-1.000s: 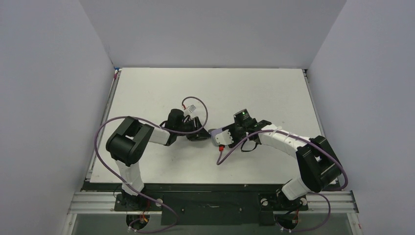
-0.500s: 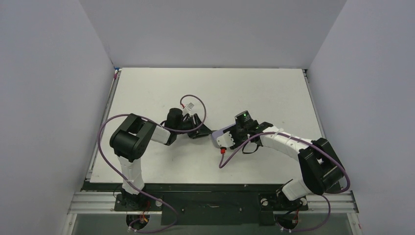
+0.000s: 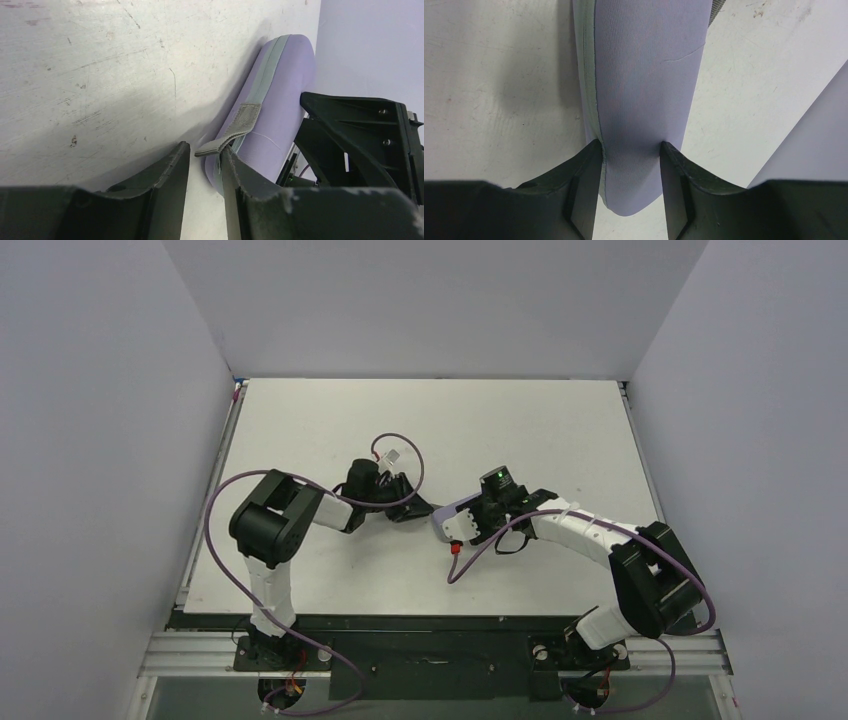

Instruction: Open the umbrella

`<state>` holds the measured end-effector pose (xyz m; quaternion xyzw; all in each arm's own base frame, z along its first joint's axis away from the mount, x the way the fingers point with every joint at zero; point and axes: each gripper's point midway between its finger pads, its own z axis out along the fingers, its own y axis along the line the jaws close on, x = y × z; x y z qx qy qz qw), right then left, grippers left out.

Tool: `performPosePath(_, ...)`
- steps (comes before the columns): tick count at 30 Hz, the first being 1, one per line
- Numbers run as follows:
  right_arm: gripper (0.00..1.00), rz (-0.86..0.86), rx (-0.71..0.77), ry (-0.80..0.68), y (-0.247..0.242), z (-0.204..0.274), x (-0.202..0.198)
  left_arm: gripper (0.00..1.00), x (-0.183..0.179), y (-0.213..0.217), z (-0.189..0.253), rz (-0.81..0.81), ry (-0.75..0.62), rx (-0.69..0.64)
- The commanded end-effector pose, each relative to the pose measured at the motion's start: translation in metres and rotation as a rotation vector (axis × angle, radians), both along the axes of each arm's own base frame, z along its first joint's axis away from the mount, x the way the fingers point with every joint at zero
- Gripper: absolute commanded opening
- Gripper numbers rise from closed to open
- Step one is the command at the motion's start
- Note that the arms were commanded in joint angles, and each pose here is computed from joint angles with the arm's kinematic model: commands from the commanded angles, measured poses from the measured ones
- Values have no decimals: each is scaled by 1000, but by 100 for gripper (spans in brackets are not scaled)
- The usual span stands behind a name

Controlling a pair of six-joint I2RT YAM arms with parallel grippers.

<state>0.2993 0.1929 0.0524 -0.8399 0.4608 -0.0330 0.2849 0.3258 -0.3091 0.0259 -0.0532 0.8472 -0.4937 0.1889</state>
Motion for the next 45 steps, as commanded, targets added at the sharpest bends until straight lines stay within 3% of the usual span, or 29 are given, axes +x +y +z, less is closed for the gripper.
performPosePath(1, 36, -2, -59, 126, -14, -21, -32, 27, -2, 12, -9, -8, 4, 98)
performPosePath(9, 36, -10, -56, 133, -14, -23, -33, 27, -9, 11, -10, -30, -14, 130)
performPosePath(20, 35, -28, -57, 127, -14, -23, -30, 19, -13, -15, 9, -75, -6, 8)
performPosePath(22, 35, -30, -54, 126, -14, -22, -30, 22, -11, -9, 12, -59, -12, -14)
performPosePath(25, 35, -20, -55, 124, -16, -21, -31, 34, -7, 11, 18, -23, -42, -24)
performPosePath(28, 35, 13, -65, 134, -18, -23, -36, 41, -6, 33, 21, -71, -149, 34)
performPosePath(29, 35, 37, -72, 139, -19, -24, -38, 43, -8, 37, 29, -124, -244, 64)
performPosePath(30, 35, 47, -74, 139, -19, -24, -39, 45, -15, 42, 27, -153, -242, 94)
performPosePath(31, 35, 67, -78, 146, -19, -25, -41, 47, -19, 44, 37, -209, -339, 117)
performPosePath(36, 35, 171, -112, 164, -18, -29, -51, 53, -66, 44, 42, -455, -558, 224)
performPosePath(41, 35, 270, -154, 195, -25, -34, -69, 53, -102, 26, 52, -620, -929, 333)
performPosePath(45, 35, 320, -172, 211, -31, -37, -83, 51, -127, 5, 45, -667, -1083, 375)
